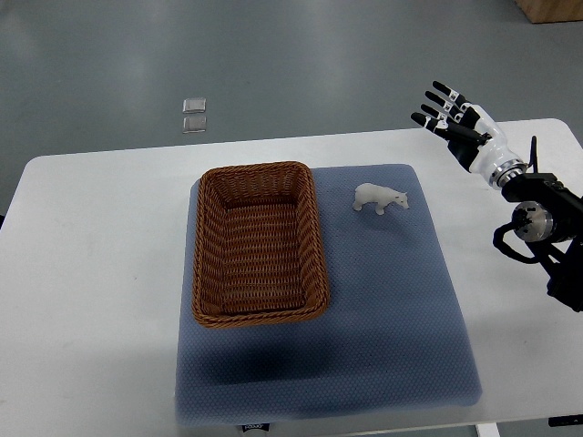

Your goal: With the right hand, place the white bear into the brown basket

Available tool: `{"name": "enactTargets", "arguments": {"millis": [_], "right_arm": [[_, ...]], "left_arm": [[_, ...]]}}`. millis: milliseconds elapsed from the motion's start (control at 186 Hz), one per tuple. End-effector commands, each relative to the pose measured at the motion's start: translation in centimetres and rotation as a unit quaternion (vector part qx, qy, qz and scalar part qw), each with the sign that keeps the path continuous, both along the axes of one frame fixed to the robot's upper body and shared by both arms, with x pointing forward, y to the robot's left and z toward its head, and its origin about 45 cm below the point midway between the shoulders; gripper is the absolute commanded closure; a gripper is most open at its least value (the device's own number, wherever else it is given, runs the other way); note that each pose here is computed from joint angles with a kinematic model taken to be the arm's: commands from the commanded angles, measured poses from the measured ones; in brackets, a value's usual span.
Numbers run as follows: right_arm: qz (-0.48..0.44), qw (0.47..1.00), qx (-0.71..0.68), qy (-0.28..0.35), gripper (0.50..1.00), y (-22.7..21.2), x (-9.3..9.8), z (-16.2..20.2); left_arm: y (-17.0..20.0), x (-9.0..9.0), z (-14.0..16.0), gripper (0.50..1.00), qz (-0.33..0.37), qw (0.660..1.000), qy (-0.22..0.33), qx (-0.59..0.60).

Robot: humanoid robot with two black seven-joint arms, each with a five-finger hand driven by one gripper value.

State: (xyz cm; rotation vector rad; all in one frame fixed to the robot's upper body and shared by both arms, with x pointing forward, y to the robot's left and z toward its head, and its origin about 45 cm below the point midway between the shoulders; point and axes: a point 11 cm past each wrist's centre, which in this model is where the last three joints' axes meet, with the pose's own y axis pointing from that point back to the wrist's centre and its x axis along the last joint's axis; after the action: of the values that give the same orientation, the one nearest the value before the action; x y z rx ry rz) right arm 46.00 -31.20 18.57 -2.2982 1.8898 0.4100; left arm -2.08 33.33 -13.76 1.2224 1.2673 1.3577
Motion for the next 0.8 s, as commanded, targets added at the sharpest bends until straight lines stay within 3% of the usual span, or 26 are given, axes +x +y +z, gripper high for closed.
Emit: {"name": "enactTargets", "arguments": {"millis": [0,792], "right_arm": [[-0.002,1.0,-0.004,0.0,0.574,-0.32,0.05,0.16],[0.005,1.0,0.0,-0.01,0.572,0.51,0.64,1.08]], "left_arm": [[0.0,0.0,0.0,0.5,0.0,1.0,0.0,0.0],[0.02,0.0,0.0,0.5,0.0,1.0,0.0,0.0]]}}
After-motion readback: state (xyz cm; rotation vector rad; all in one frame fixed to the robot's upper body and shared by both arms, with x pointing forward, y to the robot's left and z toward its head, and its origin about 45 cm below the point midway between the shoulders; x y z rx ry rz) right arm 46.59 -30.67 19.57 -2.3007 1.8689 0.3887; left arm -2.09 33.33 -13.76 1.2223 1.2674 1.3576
